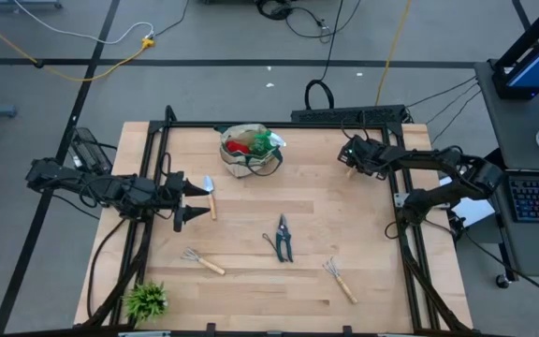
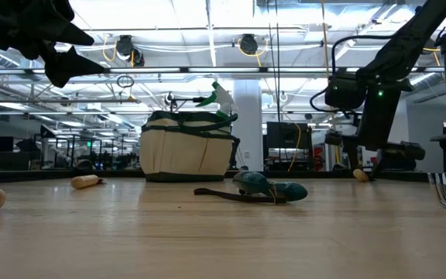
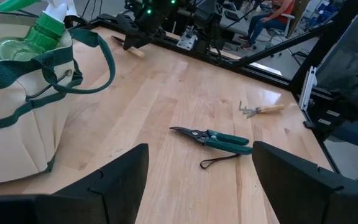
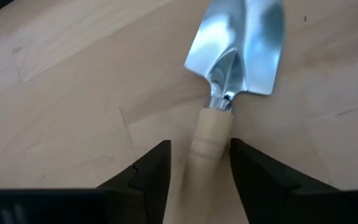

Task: Pick & Place Garden tools in Gardening bag
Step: Put the right trowel into the gardening bag

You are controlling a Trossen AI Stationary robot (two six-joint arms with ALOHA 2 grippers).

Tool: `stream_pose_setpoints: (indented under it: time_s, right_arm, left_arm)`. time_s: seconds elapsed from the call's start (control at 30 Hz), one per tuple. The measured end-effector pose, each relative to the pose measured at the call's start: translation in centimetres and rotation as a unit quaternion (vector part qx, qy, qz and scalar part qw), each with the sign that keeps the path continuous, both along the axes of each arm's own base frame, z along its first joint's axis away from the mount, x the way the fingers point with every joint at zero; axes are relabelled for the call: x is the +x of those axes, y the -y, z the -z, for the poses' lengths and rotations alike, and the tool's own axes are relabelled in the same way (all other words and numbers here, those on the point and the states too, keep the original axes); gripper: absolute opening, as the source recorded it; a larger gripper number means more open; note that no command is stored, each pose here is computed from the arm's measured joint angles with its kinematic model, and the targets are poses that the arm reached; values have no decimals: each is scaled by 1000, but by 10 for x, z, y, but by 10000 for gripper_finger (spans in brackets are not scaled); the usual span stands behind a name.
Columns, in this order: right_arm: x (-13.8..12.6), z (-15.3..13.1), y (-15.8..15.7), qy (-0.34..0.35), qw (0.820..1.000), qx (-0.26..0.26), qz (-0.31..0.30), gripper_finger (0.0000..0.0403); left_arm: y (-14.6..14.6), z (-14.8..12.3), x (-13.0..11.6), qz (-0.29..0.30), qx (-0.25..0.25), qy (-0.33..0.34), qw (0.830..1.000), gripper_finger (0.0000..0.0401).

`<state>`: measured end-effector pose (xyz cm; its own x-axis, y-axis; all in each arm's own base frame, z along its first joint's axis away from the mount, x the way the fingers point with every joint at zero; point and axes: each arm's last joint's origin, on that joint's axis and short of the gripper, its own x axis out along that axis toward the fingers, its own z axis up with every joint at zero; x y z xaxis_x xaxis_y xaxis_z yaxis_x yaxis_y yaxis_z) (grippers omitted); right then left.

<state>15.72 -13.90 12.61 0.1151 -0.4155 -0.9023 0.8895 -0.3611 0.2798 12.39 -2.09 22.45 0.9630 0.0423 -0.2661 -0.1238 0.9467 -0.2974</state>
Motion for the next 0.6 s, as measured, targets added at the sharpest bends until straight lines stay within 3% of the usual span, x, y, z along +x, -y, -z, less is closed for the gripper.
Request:
stream_pose_setpoints:
  time_s: [0.37, 0.6]
  right_arm:
    - [4, 0, -6, 3, 1000, 7, -18, 66]
    - [9, 0, -11, 7, 999, 4, -39, 61]
  left_arm:
    - [0, 0, 0, -2, -8, 0, 1000, 294]
    - [0, 0, 0, -5, -21, 1, 1000, 294]
